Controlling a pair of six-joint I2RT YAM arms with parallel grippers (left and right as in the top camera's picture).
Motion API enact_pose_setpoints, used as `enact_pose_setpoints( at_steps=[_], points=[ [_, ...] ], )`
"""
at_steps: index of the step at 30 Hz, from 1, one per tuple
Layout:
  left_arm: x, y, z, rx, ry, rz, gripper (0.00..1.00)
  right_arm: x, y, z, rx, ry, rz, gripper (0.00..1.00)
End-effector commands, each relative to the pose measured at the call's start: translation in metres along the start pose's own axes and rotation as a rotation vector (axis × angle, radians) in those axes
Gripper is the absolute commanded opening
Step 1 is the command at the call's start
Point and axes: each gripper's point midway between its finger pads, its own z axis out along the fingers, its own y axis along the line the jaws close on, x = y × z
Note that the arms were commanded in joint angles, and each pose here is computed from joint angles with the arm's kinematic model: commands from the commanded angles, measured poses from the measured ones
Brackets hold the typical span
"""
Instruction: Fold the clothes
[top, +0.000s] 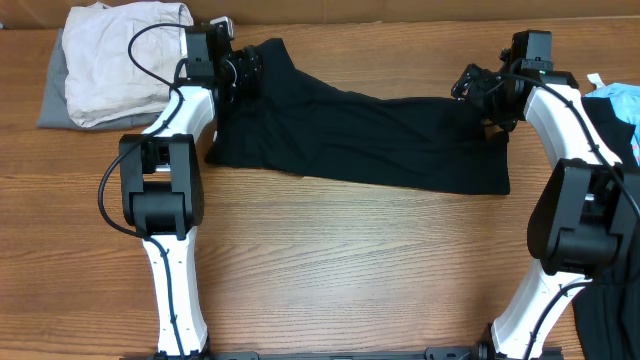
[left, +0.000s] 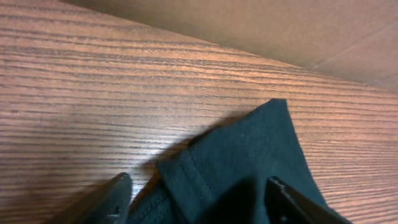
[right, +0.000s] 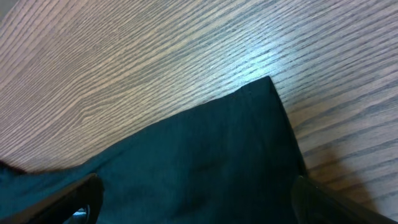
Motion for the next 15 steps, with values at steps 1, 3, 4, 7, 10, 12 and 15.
enact_pose_setpoints(
  at_steps=[1,3,4,7,10,12,15],
  points=[
    [0.0000,-0.0025,0.0042,0.018,0.000,-0.003,0.59,-0.0044,0.0011,-0.0016,0.001,-0.013,-0.012,1.00],
    [0.0024,-0.0023,0.0055,0.022,0.006,-0.005,0.50,-0.0038,0.0008,-0.0016,0.002,-0.010,-0.011,0.99],
    [0.0044,-0.0035,0.0064,0.032,0.012,-0.005,0.43,-0.0035,0.0006,-0.0016,0.002,-0.009,-0.011,0.99],
    [0.0063,-0.0045,0.0070,0.040,0.018,-0.007,0.28,-0.0032,0.0004,-0.0016,0.003,-0.008,-0.011,0.99],
    [0.0059,-0.0043,0.0070,0.039,0.017,-0.006,0.07,-0.0037,0.0007,-0.0016,0.003,-0.010,-0.011,0.99],
    [0.0061,-0.0043,0.0070,0.039,0.017,-0.007,0.04,-0.0037,0.0007,-0.0016,0.003,-0.010,-0.011,0.99],
    [0.0063,-0.0042,0.0070,0.039,0.018,-0.007,0.04,-0.0037,0.0005,-0.0016,0.003,-0.010,-0.012,0.99]
  ],
)
